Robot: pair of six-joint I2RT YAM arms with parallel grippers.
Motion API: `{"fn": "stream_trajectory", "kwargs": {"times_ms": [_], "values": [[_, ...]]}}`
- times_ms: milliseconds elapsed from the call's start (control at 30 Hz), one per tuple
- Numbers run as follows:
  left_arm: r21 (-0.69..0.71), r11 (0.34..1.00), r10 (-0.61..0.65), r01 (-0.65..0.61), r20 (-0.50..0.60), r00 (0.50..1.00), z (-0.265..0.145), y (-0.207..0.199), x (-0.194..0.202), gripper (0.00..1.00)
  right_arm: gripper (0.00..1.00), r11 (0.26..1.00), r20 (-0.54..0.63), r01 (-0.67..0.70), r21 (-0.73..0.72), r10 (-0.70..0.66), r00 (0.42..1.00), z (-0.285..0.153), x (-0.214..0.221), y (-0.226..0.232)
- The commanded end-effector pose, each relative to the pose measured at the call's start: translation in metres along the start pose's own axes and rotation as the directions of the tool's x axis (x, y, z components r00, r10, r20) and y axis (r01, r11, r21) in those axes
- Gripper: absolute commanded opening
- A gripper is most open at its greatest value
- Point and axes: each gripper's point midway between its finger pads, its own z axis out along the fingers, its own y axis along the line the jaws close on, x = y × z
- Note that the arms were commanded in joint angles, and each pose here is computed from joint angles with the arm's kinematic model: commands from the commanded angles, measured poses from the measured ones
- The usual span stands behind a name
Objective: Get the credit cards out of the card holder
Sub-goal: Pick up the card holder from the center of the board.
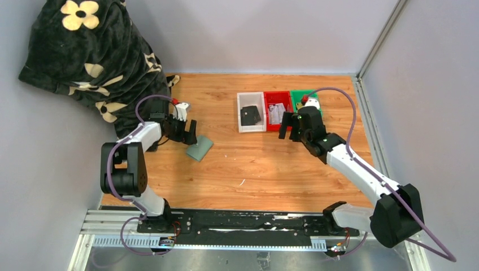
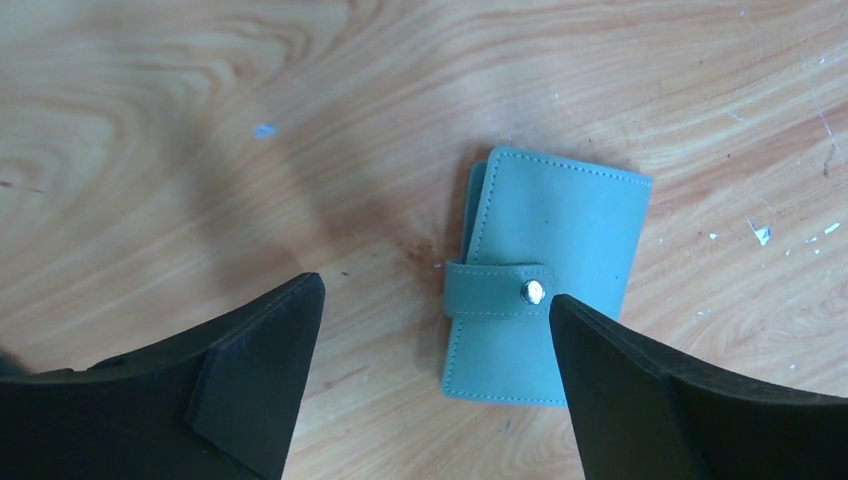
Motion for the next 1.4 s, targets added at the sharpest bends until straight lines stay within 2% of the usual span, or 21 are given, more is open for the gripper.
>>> {"fn": "stream_trajectory", "kwargs": {"times_ms": [0, 133, 300, 433, 600, 667, 767, 933, 1100, 1367], "values": [[0.079, 0.995, -0.061, 0.069, -0.093, 0.994, 0.006, -0.017, 0.021, 0.91, 0.97, 0.992, -0.004, 0.123, 0.031, -0.123, 0.992, -0.011, -0.003, 0.013], [0.115, 0.989, -0.081, 0.098, -0.140, 0.987, 0.012, -0.027, 0.041, 0.81, 0.96, 0.987, 0.016, 0.160, -0.008, -0.160, 0.987, -0.016, -0.010, 0.032], [0.096, 0.990, -0.091, 0.108, -0.170, 0.981, 0.018, -0.024, 0.053, 0.69, 0.95, 0.980, 0.030, 0.186, -0.070, -0.184, 0.982, -0.022, -0.019, 0.055], [0.077, 0.989, -0.107, 0.124, -0.195, 0.975, 0.021, -0.020, 0.058, 0.57, 0.95, 0.971, 0.025, 0.210, -0.110, -0.209, 0.978, -0.027, -0.023, 0.069], [0.032, 0.993, -0.106, 0.114, -0.192, 0.976, 0.023, -0.012, 0.059, 0.31, 0.95, 0.953, -0.007, 0.232, -0.193, -0.237, 0.971, -0.027, -0.016, 0.086], [0.042, 0.996, -0.074, 0.083, -0.196, 0.978, 0.026, -0.020, 0.059, 0.15, 0.95, 0.942, -0.031, 0.234, -0.239, -0.249, 0.968, -0.026, -0.012, 0.095], [0.034, 0.999, -0.033, 0.040, -0.194, 0.980, 0.023, -0.023, 0.058, 0.02, 0.95, 0.923, -0.054, 0.233, -0.307, -0.261, 0.964, -0.028, -0.009, 0.110], [0.019, 0.998, 0.069, -0.067, -0.155, 0.985, 0.009, -0.027, 0.044, 0.00, 0.95, 0.872, -0.093, 0.219, -0.437, -0.286, 0.954, -0.033, 0.001, 0.134], [0.058, 0.986, 0.159, -0.156, -0.050, 0.986, -0.015, -0.041, 0.021, 0.00, 0.95, 0.816, -0.136, 0.197, -0.544, -0.317, 0.939, -0.037, 0.014, 0.151], [0.165, 0.932, 0.319, -0.323, 0.049, 0.946, -0.043, -0.079, 0.016, 0.00, 0.95, 0.738, -0.172, 0.161, -0.655, -0.353, 0.920, -0.046, 0.033, 0.174]]}}
